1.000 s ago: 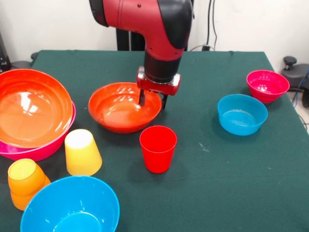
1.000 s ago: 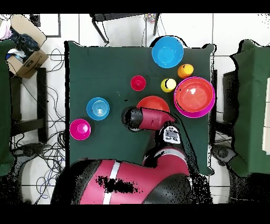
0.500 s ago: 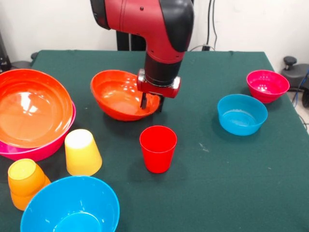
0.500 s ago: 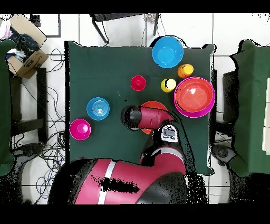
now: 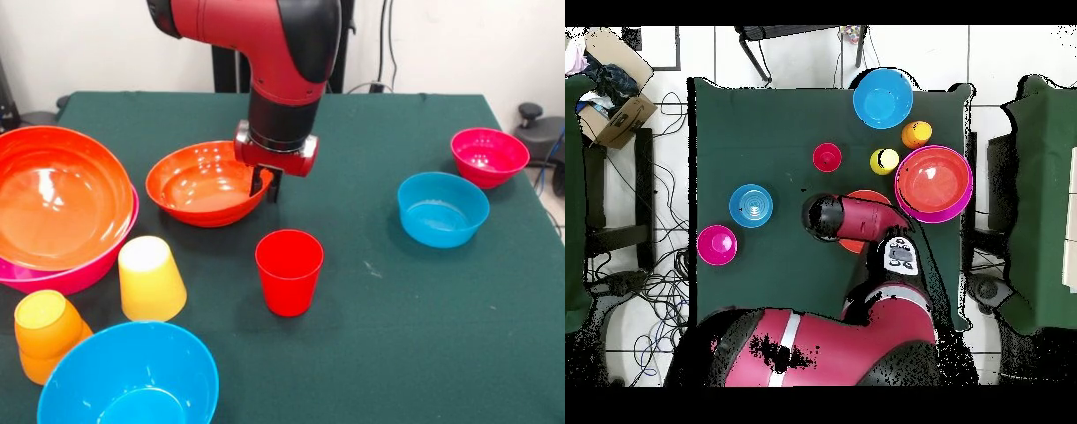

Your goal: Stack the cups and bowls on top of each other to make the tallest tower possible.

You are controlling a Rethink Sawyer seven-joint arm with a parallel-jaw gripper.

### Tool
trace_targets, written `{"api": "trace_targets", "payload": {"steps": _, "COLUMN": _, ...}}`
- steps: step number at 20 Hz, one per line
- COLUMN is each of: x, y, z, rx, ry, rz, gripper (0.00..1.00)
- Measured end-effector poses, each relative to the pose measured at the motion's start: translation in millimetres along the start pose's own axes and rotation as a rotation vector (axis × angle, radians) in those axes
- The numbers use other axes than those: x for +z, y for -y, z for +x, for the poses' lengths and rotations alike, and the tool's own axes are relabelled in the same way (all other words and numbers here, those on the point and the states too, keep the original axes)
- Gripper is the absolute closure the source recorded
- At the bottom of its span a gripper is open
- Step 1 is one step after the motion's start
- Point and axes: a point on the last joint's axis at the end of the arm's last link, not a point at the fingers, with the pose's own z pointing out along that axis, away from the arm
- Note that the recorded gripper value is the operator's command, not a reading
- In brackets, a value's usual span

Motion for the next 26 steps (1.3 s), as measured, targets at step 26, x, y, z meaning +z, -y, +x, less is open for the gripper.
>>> {"api": "trace_targets", "payload": {"steps": 26, "x": -164, "y": 36, "z": -62.8, "rx": 0.096, "ry": -0.102, "rz": -0.226, "gripper": 1.00}}
